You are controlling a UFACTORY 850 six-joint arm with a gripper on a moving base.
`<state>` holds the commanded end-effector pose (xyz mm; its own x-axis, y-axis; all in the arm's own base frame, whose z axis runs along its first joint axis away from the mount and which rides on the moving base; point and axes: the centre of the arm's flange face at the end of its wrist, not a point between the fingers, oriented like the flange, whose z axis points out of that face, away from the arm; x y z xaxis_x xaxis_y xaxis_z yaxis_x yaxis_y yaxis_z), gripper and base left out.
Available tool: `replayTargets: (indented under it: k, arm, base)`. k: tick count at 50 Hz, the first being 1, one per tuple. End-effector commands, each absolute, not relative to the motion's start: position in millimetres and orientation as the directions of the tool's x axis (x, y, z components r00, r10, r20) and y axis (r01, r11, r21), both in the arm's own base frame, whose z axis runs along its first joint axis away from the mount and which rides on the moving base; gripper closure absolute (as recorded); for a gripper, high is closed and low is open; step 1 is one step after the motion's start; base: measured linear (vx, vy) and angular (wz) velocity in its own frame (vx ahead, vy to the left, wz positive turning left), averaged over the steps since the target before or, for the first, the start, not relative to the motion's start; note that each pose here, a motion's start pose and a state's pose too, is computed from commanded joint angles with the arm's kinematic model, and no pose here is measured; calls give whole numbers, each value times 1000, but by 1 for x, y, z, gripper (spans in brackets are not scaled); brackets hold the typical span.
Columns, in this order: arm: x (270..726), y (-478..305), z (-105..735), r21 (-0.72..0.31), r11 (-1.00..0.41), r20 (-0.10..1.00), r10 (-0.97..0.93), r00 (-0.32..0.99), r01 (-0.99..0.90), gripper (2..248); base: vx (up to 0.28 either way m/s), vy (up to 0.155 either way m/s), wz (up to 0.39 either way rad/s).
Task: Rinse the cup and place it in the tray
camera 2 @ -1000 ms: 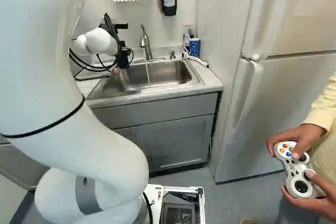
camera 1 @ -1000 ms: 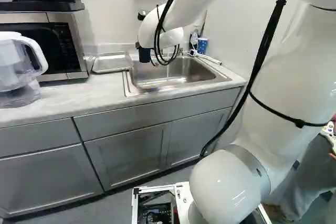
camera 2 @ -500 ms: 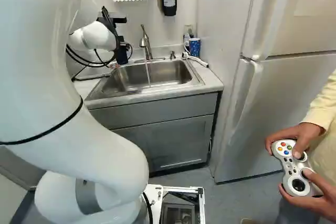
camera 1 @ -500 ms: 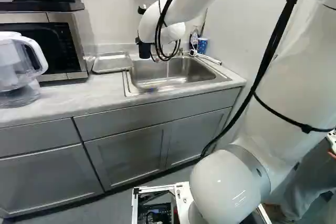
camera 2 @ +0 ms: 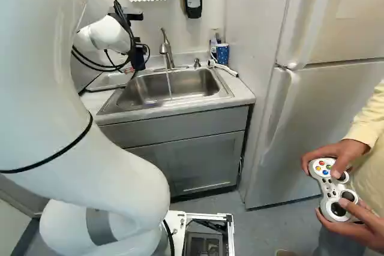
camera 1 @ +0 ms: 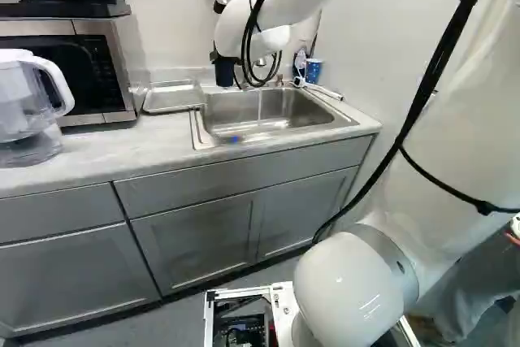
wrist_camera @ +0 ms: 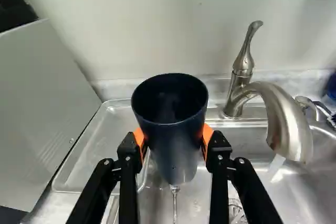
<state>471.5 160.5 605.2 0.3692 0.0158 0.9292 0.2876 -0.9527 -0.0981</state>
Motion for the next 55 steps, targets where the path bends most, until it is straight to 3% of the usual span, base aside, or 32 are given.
replayTargets:
  k: [29, 55]
  arm:
    - [469, 159, 622, -104, -952, 937, 3, 349, 288, 128]
    - [469, 159, 622, -330, -924, 883, -230, 409, 194, 128]
  base:
    - [0, 0, 0]
    - [0, 0, 0]
